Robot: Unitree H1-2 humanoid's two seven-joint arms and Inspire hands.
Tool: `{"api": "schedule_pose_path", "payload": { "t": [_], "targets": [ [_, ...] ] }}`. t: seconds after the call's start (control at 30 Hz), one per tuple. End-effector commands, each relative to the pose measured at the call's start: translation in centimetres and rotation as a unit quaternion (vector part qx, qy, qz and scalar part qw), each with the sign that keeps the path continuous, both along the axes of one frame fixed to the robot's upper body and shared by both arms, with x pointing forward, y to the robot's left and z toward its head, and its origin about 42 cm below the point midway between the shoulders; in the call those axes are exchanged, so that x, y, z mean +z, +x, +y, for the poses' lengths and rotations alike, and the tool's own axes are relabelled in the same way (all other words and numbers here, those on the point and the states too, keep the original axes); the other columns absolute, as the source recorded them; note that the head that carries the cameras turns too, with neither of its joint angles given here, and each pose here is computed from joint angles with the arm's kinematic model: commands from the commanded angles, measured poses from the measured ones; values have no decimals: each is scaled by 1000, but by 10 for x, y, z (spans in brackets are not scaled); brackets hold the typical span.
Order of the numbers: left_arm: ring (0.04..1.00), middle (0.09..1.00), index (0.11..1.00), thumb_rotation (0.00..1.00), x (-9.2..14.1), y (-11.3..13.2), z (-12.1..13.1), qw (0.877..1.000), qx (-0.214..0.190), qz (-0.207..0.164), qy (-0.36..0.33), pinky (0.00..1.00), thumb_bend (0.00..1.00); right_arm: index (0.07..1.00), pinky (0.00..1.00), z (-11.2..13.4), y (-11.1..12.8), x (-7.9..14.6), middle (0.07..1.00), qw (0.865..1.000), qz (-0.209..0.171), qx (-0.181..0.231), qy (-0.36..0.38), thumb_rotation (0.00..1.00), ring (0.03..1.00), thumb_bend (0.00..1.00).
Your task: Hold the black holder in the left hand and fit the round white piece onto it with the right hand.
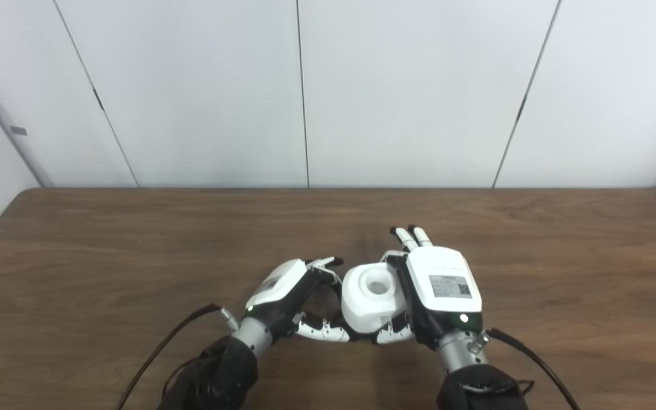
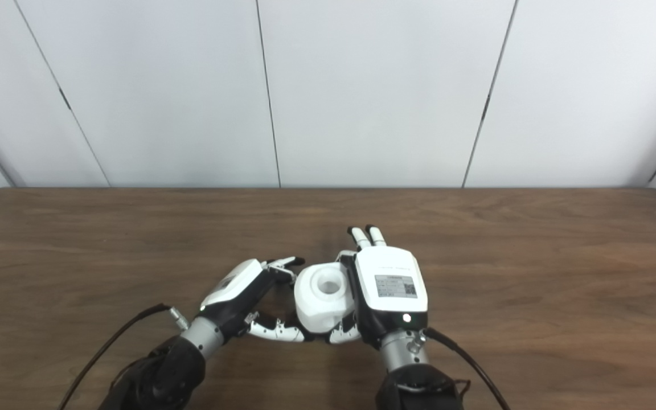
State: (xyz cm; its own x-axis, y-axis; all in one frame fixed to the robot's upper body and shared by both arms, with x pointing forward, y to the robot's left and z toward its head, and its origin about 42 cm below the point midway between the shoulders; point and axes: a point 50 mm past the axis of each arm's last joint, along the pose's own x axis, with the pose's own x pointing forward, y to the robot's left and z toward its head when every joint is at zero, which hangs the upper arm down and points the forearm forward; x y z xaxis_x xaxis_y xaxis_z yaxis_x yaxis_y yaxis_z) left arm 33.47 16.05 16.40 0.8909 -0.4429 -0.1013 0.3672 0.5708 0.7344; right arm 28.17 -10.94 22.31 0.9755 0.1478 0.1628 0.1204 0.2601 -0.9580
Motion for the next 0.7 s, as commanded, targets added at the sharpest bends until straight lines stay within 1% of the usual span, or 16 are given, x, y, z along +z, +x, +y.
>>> {"api": "schedule_pose_path", "payload": {
  "t": [0.0, 0.2, 0.5, 0.67],
  "targets": [
    [959, 936, 478, 46, 18, 4, -4, 999, 1, -45, -10, 999, 515, 481, 663, 1, -1, 16, 920, 999, -41, 9, 8, 136, 952, 512],
    [959, 936, 478, 46, 17, 3, -7, 999, 1, -47, -13, 1000, 514, 481, 660, 1, -3, 15, 918, 999, -40, 15, 11, 135, 953, 512],
    [960, 941, 477, 46, 14, 5, -12, 999, 0, -46, -22, 1000, 513, 482, 681, 1, -1, 12, 926, 999, -24, 21, 16, 137, 952, 510],
    [961, 942, 477, 47, 14, 5, -14, 999, 0, -46, -23, 1000, 514, 482, 661, 2, 1, 12, 913, 999, -32, 27, 9, 138, 938, 509]
  ]
}}
